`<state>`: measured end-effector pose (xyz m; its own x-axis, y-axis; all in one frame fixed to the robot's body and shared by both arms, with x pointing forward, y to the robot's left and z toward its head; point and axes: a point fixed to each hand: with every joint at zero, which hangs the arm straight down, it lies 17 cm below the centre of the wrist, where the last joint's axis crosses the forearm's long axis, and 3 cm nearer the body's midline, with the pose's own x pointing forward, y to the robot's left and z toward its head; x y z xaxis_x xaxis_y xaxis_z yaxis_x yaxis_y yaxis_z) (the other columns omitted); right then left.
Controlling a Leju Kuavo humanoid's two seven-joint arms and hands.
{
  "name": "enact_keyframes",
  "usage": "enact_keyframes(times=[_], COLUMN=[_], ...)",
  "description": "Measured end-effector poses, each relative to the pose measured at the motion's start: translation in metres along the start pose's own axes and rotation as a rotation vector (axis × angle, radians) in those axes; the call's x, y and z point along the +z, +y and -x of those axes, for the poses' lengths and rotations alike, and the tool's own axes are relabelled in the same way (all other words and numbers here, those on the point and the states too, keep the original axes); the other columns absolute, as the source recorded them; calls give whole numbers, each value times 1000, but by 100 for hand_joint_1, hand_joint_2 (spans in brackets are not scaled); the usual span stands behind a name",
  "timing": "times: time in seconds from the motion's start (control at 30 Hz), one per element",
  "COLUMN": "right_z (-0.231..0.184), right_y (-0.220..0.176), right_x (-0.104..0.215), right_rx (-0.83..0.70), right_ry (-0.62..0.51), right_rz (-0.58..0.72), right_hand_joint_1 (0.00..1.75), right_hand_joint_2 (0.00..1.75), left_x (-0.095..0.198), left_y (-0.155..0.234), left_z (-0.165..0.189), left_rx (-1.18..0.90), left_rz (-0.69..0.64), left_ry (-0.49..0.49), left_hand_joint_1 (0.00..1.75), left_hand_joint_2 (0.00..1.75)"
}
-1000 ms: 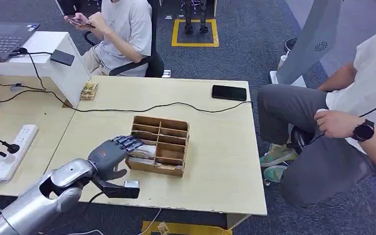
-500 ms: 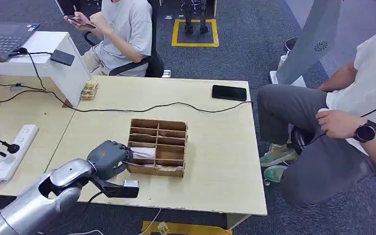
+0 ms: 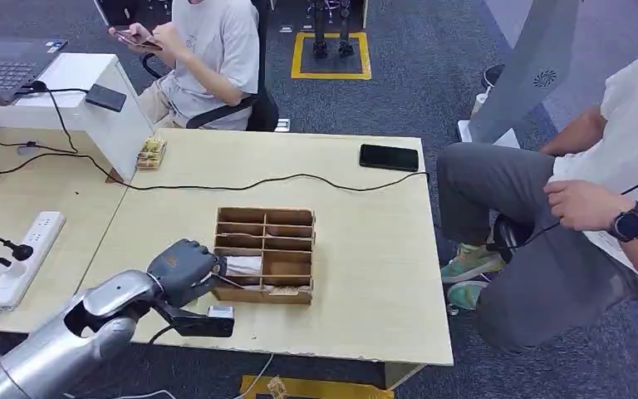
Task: Pass the card to the sensor for recognition and then transmit it.
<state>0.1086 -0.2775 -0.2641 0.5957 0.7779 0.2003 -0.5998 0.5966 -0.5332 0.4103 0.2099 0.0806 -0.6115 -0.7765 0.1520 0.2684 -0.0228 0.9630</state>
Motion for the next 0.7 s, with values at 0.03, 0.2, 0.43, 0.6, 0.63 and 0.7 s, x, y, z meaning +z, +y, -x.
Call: enact_keyframes(times=[0.03, 0.2, 0.43, 0.6, 0.63, 0.7], right_z=[0, 3, 5, 4, 4, 3], right_y=[0, 2, 5, -1, -3, -6], right_x=[0, 0, 1, 2, 2, 2], right_rx=[0, 1, 7, 10, 11, 10], right_ry=[0, 6, 14, 6, 6, 8], right_rz=[-4, -19, -45, -31, -26, -15], right_hand_joint_1=[0, 0, 0, 0, 0, 0], right_hand_joint_2=[175, 175, 175, 175, 175, 175], left_x=[0, 2, 8, 11, 12, 13], left_y=[0, 1, 11, 17, 18, 20], left_z=[0, -4, -12, -11, -11, -11], left_rx=[6, 48, 117, 116, 116, 114], left_rz=[1, -4, -30, -45, -47, -51], left_ry=[-2, -19, -54, -52, -51, -52], left_hand_joint_1=[175, 175, 175, 175, 175, 175], left_hand_joint_2=[175, 175, 175, 175, 175, 175])
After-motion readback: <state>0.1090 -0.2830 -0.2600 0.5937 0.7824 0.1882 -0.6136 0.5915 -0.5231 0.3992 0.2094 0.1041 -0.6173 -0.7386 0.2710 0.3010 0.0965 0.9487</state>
